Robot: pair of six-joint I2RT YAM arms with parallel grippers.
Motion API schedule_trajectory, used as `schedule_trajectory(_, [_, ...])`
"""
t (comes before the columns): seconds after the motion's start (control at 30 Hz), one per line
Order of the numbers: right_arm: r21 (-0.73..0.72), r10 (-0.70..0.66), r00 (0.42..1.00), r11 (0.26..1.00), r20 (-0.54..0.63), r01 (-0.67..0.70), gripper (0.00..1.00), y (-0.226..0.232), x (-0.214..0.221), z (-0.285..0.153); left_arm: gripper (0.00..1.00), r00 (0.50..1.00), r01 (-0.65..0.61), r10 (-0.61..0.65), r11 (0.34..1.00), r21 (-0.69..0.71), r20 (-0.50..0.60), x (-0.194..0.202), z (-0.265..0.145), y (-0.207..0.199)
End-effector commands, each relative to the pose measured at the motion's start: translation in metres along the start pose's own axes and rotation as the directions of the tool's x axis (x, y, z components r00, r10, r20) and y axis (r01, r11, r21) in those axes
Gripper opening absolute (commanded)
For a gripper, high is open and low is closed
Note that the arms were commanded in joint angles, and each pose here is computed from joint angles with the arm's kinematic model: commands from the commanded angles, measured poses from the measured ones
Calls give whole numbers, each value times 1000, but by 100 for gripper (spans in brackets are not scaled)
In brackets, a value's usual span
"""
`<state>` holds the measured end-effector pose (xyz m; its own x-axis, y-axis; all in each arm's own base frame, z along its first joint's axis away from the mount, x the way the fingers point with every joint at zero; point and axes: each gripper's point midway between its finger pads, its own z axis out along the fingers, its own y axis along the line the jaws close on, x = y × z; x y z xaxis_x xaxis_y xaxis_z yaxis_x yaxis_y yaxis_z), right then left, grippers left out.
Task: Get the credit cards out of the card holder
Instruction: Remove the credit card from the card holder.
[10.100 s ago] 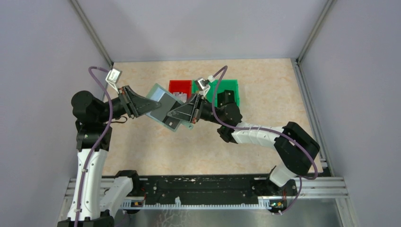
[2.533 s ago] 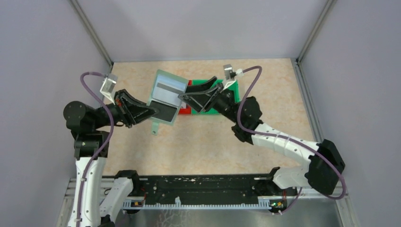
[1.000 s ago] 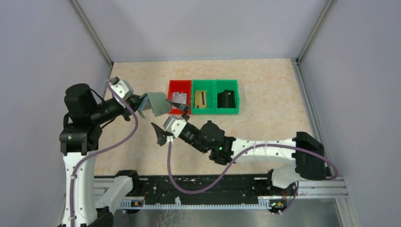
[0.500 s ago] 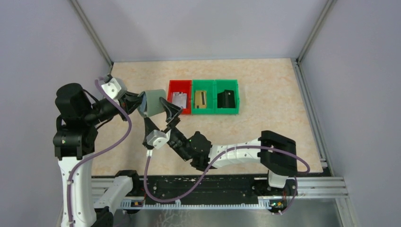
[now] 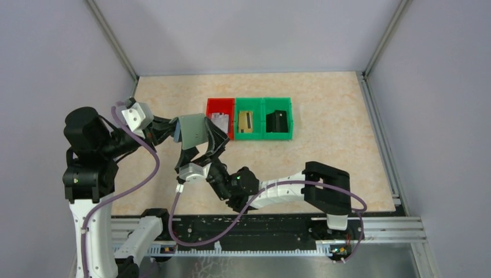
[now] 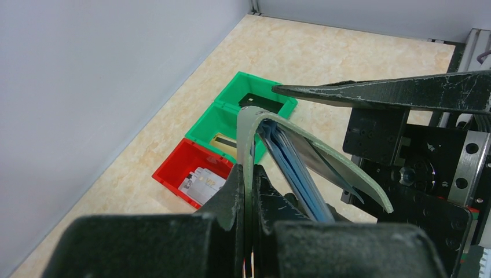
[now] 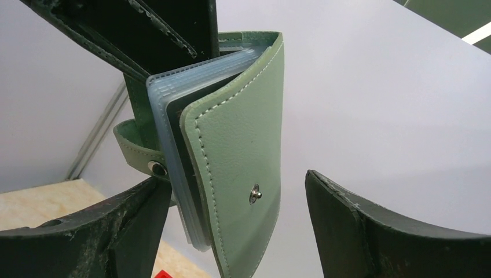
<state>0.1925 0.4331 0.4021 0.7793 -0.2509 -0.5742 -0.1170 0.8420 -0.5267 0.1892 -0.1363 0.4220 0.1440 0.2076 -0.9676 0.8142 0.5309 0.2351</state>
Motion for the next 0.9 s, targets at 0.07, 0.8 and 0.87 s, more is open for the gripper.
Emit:
schedule_trajectory(0.07, [224, 95, 995, 969, 44, -102, 79, -75, -21, 2, 0, 1000, -20, 20, 1000, 18, 7, -1, -2, -6])
schedule_trajectory(0.8, [16, 221, 975, 975, 35, -222, 71, -59, -30, 1, 0, 998, -63, 62, 997, 42, 17, 1, -5, -14])
schedule_trajectory(0.87, [-42, 251, 968, 967, 11, -251, 69, -50, -30, 2, 0, 996, -87, 87, 996, 34, 14, 3, -5, -13])
